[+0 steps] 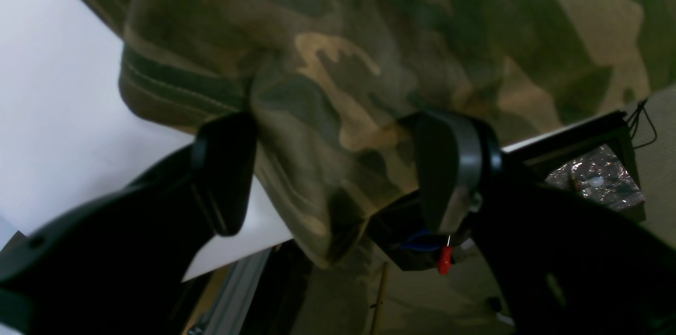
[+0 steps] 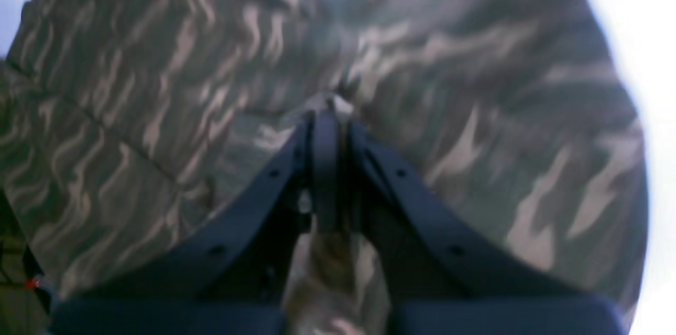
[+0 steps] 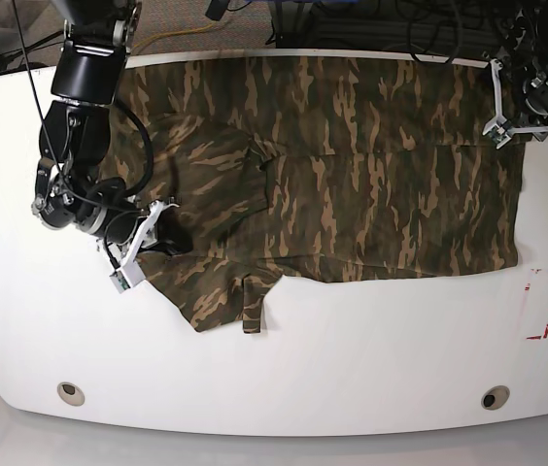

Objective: Fold the T-shirt properly
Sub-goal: 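Move the right gripper to the shirt's sleeve and grasp it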

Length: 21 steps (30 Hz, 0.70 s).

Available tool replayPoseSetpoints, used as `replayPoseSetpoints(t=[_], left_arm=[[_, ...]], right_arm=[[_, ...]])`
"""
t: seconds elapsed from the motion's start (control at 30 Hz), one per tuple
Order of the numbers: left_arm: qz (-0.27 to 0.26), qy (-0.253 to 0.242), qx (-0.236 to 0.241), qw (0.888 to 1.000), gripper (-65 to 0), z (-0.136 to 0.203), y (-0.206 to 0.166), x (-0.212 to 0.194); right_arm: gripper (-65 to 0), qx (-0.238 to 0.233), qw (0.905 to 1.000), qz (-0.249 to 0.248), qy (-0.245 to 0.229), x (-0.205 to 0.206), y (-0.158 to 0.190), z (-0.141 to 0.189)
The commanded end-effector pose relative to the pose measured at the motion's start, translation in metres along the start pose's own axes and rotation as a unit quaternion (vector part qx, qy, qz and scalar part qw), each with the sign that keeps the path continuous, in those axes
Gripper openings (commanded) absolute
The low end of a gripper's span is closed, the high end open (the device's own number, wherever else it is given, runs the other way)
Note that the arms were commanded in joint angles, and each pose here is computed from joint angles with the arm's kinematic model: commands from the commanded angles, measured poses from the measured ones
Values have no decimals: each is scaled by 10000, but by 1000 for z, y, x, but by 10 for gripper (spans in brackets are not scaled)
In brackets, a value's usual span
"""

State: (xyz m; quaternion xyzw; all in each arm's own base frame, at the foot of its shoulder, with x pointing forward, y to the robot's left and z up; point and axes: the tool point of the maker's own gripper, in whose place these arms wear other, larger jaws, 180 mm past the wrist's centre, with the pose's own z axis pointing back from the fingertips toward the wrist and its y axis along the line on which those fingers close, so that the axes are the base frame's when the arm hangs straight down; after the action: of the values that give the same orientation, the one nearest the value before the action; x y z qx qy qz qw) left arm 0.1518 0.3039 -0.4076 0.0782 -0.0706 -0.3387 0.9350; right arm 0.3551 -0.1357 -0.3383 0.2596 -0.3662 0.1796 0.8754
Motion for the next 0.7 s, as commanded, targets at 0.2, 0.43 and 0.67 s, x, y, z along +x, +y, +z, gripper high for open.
replayPoseSetpoints(t=[0.2,0.43,0.67], left_arm=[[-40,48,97,9999,-211,3,6,-3],[-15,-13,132,9999,-211,6,9,0],[-130,-345,344,9987,-211,19,16,23]], right_arm=[[-534,108,9983,-391,-409,23,-20,-11],[-214,-196,9984,-330,-405,24,-46,8],[-168,-697,9934,-608,-676,30,-97,32]])
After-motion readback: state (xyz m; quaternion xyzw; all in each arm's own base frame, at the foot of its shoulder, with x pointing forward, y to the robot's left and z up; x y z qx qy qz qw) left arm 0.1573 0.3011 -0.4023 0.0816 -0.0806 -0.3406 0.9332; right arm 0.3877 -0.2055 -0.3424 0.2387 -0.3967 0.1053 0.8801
